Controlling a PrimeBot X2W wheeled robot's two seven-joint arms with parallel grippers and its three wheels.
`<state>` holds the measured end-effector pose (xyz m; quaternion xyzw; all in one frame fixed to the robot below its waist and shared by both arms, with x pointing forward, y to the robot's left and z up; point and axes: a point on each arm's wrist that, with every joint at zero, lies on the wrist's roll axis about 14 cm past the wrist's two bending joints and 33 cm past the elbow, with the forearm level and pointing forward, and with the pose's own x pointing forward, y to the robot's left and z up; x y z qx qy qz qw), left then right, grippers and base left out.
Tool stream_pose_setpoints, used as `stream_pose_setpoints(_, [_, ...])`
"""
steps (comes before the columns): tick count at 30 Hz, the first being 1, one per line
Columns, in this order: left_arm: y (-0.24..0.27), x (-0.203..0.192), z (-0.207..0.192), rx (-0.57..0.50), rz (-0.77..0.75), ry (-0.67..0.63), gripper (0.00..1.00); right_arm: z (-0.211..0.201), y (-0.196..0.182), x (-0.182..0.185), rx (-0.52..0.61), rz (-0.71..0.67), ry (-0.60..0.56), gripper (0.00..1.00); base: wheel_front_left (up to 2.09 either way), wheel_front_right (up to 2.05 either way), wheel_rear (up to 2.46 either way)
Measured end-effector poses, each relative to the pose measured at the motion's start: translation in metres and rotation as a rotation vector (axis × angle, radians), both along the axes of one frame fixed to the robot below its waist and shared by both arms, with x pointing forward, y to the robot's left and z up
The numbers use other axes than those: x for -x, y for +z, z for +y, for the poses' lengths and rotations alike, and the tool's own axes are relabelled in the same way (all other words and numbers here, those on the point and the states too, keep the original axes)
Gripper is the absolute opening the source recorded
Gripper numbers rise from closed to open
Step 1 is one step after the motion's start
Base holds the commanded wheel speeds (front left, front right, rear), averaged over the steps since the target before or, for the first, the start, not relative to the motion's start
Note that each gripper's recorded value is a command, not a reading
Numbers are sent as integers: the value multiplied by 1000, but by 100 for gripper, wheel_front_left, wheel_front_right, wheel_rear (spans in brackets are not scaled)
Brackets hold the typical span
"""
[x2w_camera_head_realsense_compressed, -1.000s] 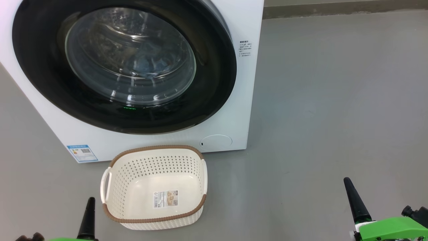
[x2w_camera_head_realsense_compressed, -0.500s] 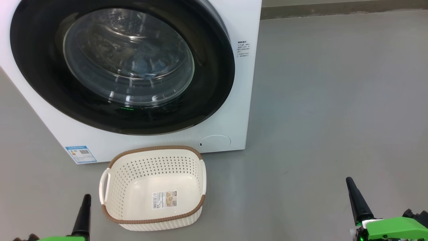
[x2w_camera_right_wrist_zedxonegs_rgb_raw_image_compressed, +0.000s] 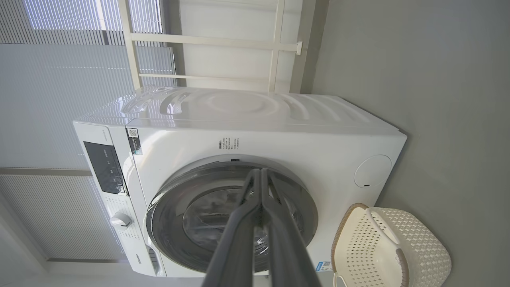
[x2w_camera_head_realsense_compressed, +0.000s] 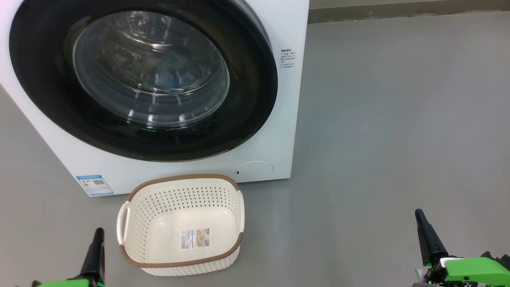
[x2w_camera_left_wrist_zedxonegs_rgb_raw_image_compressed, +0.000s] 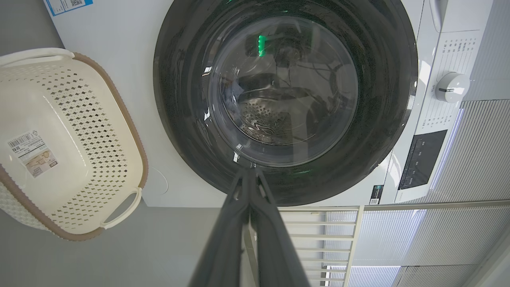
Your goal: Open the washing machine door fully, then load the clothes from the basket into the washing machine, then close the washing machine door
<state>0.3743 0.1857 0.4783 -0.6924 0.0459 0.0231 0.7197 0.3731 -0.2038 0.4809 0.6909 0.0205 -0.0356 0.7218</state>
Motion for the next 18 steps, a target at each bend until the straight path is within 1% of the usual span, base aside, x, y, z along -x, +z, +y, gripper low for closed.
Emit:
stream_pose_setpoints(4, [3,-2,2,42,-13,7,0,-2,-1,0,-47,-1,-9,0,0,0,0])
stream_pose_setpoints(18, [5,-3,1,49,-20,8,0,-3,4,-4,-49,-13,-10,0,0,0,0])
